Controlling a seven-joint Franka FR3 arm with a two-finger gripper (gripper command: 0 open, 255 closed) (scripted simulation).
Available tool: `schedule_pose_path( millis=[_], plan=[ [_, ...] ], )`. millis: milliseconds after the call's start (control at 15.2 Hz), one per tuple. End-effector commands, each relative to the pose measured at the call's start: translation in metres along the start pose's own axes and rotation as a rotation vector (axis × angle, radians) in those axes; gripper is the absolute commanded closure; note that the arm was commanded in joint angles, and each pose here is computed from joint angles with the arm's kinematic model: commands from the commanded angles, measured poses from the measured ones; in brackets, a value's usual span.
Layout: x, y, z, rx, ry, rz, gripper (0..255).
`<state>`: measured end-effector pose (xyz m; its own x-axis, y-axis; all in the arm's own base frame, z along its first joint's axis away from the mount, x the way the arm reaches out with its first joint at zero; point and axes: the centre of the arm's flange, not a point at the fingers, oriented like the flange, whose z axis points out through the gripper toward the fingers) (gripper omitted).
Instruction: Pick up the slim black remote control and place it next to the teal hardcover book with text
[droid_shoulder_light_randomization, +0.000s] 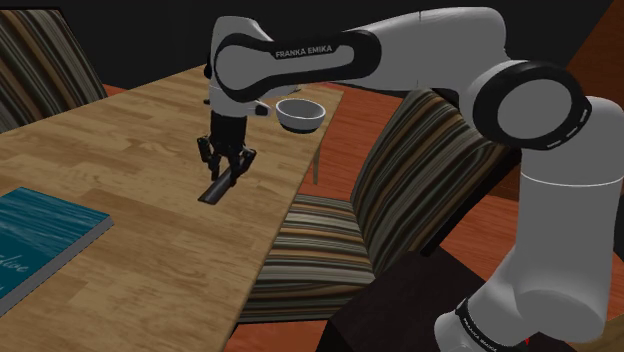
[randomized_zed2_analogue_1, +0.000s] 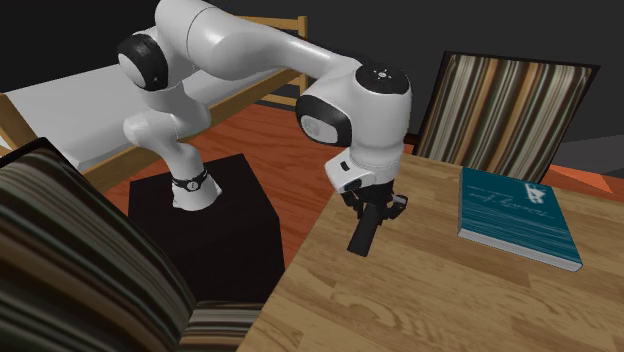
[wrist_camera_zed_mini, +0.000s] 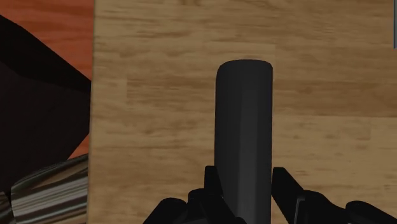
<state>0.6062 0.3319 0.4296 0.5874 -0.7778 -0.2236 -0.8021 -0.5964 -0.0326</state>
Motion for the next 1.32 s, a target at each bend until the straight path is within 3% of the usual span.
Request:
schedule_pose_path(
  millis=[0, 1056, 1254],
  plan=[
    [-0.024, -0.008, 0.004, 0.000, 0.000, 0.001, 255],
    [-0.225, -0.052, 0.052, 0.000, 0.000, 0.001, 255],
    [-0.222, -0.051, 0.067, 0.000, 0.000, 0.001, 255]
  ],
)
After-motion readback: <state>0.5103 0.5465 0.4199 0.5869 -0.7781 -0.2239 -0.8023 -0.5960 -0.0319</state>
